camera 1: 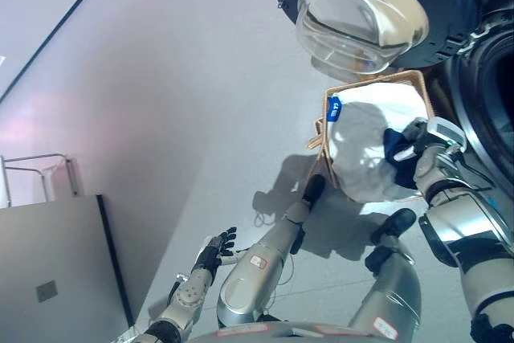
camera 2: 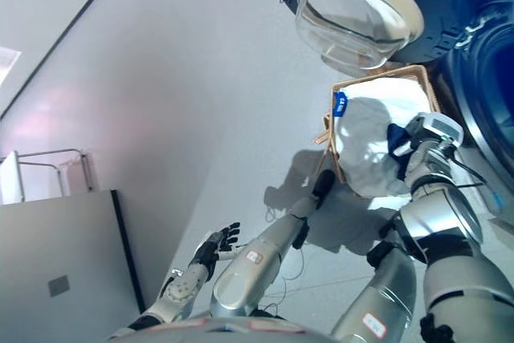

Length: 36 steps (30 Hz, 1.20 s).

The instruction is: Put the clothes in the basket into the washing machine.

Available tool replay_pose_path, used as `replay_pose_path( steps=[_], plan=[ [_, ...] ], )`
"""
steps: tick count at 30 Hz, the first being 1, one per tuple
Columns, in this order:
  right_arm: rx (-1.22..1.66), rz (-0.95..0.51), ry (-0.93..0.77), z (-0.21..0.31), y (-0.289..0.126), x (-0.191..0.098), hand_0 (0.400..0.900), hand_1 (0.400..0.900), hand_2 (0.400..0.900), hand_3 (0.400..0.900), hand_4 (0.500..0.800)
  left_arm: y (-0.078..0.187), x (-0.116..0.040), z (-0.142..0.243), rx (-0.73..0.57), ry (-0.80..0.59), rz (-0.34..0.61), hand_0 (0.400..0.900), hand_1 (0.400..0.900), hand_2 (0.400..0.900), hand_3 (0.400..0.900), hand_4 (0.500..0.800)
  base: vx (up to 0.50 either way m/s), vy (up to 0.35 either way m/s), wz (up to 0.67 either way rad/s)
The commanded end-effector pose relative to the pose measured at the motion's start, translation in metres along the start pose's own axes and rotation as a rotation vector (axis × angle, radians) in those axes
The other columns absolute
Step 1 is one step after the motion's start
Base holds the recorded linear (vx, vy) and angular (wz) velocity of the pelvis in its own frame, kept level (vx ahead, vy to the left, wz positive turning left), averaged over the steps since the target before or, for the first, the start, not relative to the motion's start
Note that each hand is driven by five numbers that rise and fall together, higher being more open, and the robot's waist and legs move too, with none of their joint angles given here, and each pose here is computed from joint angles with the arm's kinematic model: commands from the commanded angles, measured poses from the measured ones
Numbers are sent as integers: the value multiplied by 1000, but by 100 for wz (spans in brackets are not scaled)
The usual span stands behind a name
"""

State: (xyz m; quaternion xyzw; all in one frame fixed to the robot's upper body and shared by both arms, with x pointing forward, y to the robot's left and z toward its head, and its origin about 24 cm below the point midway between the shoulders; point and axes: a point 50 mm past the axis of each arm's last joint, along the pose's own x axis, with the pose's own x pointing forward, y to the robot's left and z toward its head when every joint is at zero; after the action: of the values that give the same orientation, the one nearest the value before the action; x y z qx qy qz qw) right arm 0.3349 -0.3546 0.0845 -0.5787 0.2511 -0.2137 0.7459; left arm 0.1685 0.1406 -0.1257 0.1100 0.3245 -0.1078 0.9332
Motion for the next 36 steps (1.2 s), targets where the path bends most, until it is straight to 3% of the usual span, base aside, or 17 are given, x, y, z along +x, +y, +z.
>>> replay_pose_path(
  steps=[1,14,15,16,17,36],
  plan=[
    [-42,-106,50,-32,-35,7,900,900,900,900,800,3,-8,-13,20,32,-1,900,900,900,900,800,-9,16,8],
    [-93,-111,162,-81,-41,1,900,900,900,900,800,-3,-10,2,3,-59,-32,900,900,900,900,800,-7,23,6],
    [-91,-112,162,-81,-41,1,806,806,806,806,744,-4,-10,2,-1,-62,-32,900,900,900,900,800,15,11,3],
    [-92,-112,162,-81,-41,1,563,563,563,563,598,-4,-10,2,0,-62,-32,900,900,900,900,800,0,0,0],
    [-92,-115,159,-81,-41,1,400,400,400,400,500,-3,-10,2,-3,-63,-27,900,900,900,900,800,0,0,0],
    [48,-153,130,-55,-48,6,400,400,400,400,500,-4,-11,-9,-15,-11,-18,900,900,900,900,800,8,2,-3]
  ],
)
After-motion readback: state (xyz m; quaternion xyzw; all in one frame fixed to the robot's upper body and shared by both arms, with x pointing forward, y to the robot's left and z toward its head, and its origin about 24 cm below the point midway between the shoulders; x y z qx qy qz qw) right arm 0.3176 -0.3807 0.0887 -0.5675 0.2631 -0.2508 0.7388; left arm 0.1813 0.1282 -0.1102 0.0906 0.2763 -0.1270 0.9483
